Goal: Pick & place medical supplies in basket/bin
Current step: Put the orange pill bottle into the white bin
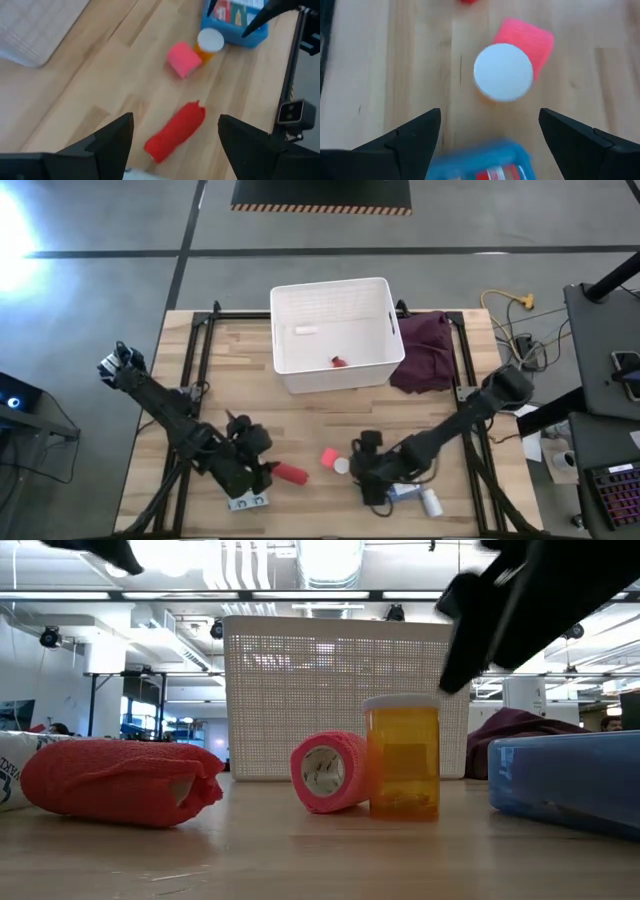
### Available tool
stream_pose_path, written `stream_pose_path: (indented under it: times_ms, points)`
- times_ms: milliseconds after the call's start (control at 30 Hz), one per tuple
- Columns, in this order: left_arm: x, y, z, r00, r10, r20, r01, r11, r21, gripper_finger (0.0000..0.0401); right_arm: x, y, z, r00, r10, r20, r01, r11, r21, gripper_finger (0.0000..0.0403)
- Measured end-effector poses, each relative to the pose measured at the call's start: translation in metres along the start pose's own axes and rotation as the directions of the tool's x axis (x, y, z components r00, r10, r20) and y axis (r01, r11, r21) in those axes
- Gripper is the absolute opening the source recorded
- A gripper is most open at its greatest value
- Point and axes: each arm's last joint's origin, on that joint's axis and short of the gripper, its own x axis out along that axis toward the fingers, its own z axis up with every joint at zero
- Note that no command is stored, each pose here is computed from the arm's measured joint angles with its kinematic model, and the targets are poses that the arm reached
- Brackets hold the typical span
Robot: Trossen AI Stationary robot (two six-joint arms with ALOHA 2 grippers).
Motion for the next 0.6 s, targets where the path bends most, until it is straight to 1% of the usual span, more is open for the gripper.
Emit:
stream_pose_path:
  times_ms: [67,167,233,533,600]
  points:
    - [-0.002,0.001,-0.004,1.000,-0.007,-0.004,0.007,1.000,0.006,0.0269,0.010,-0.002,0.003,1.000,-0.016,-0.017,0.017,0.999,0.047,0.0329]
    - [-0.007,0.004,-0.009,1.000,-0.023,-0.007,0.023,1.000,0.016,0.0269,0.019,-0.008,0.005,0.999,-0.024,-0.025,0.028,0.987,0.157,0.0329]
    - [-0.009,0.007,-0.013,1.000,-0.026,-0.012,0.026,0.999,0.027,0.0269,0.021,-0.009,0.007,1.000,-0.015,0.000,0.014,0.982,0.190,0.0329]
    - [-0.018,0.031,-0.020,0.999,-0.041,-0.011,0.041,0.999,0.027,0.0269,0.027,-0.019,0.012,1.000,-0.013,0.025,0.006,0.971,0.237,0.0329]
    - [-0.021,0.035,-0.020,0.999,-0.050,-0.007,0.050,0.999,0.021,0.0269,0.029,-0.020,0.015,0.999,0.004,0.038,-0.013,0.969,0.248,0.0329]
